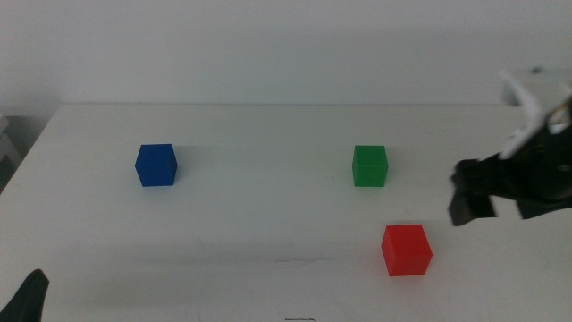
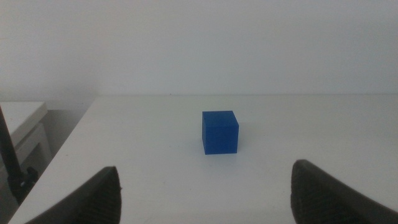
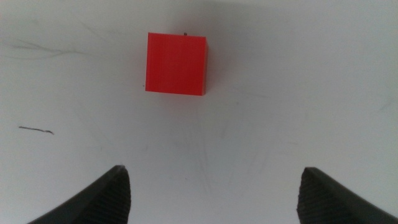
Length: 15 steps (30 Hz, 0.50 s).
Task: Stack red cubes first, then green, then blue cubes in a specific spot.
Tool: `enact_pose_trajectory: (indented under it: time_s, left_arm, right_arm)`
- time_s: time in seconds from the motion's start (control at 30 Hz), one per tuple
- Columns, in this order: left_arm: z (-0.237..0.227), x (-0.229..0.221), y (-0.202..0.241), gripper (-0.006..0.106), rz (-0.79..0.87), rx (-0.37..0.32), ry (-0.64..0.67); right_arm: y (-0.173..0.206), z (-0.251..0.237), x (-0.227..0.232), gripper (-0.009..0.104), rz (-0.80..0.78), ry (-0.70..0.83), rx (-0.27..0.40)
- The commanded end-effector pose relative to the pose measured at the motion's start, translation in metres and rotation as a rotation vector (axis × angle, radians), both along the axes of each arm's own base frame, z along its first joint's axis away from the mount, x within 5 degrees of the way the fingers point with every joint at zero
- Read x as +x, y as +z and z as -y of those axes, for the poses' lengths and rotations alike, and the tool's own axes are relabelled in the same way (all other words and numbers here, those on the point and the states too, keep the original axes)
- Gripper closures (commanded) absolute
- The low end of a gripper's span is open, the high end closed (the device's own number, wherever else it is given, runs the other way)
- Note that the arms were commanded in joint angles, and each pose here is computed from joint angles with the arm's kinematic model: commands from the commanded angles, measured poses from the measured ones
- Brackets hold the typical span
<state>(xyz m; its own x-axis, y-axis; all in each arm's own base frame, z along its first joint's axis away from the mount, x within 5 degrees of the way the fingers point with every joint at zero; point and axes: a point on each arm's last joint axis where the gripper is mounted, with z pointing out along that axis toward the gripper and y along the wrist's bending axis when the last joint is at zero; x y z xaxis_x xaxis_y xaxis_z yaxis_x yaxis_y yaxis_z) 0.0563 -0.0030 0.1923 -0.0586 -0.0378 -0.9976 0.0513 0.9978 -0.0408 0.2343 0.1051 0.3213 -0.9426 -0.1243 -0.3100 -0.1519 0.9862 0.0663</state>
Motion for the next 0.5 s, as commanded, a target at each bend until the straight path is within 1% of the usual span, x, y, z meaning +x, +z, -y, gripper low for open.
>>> enact_pose_trajectory:
  time_s: [0.0,0.27,0.47]
  left_arm:
    - [0.0,-0.001,0.01,0.007,0.102,-0.02,-0.002]
    - [0.0,-0.001,0.01,0.007,0.102,-0.02,-0.002]
    - [0.0,-0.001,0.01,0.007,0.102,-0.02,-0.002]
  right_arm:
    - [0.006,-0.009,0.011,0.004,0.039,-0.004,0.014]
    - [-0.017,-0.04,0.044,0.004,-0.017,0.023,-0.03]
    - [-0.041,-0.048,0.058,0.004,-0.051,0.03,-0.049]
